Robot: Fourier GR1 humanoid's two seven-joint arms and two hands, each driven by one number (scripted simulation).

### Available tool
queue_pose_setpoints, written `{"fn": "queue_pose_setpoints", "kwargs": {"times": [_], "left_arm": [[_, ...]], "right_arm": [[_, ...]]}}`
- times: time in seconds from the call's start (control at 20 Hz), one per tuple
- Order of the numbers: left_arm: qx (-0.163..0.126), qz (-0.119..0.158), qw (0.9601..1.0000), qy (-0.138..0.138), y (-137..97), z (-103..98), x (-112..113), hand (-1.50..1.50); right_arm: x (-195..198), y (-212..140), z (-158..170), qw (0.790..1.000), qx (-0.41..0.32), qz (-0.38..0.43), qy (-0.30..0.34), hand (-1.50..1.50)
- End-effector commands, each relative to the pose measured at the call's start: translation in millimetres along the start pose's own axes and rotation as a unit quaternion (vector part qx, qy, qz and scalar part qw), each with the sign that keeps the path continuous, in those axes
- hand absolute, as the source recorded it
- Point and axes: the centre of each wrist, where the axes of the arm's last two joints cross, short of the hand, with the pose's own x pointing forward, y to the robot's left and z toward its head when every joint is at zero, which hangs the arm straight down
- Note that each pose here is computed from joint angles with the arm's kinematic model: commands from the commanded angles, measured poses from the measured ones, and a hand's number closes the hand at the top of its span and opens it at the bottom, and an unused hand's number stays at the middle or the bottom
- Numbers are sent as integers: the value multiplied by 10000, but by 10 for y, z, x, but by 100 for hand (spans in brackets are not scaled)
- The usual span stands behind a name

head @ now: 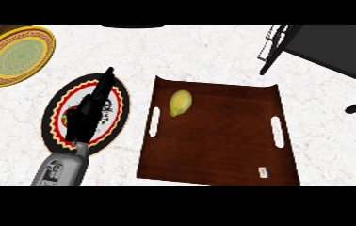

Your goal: Pick the bell pepper from the tray and place it in the tiered shelf

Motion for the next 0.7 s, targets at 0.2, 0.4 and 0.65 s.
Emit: {"fn": "queue_pose_setpoints", "kwargs": {"times": [0.2, 0.4, 0.65], "left_arm": [[20, 23, 10000, 37, -16, -20, -165, 0], [20, 36, 10000, -10, -138, -98, -19, 0], [-36, 14, 10000, 22, -119, 161, -49, 0]], "right_arm": [[-61, -159, 4, 9978, -216, 236, 579, -150], [-81, -150, -96, 9957, -305, -383, 783, -150], [-130, -160, 65, 9921, -125, -909, 853, -150]]}}
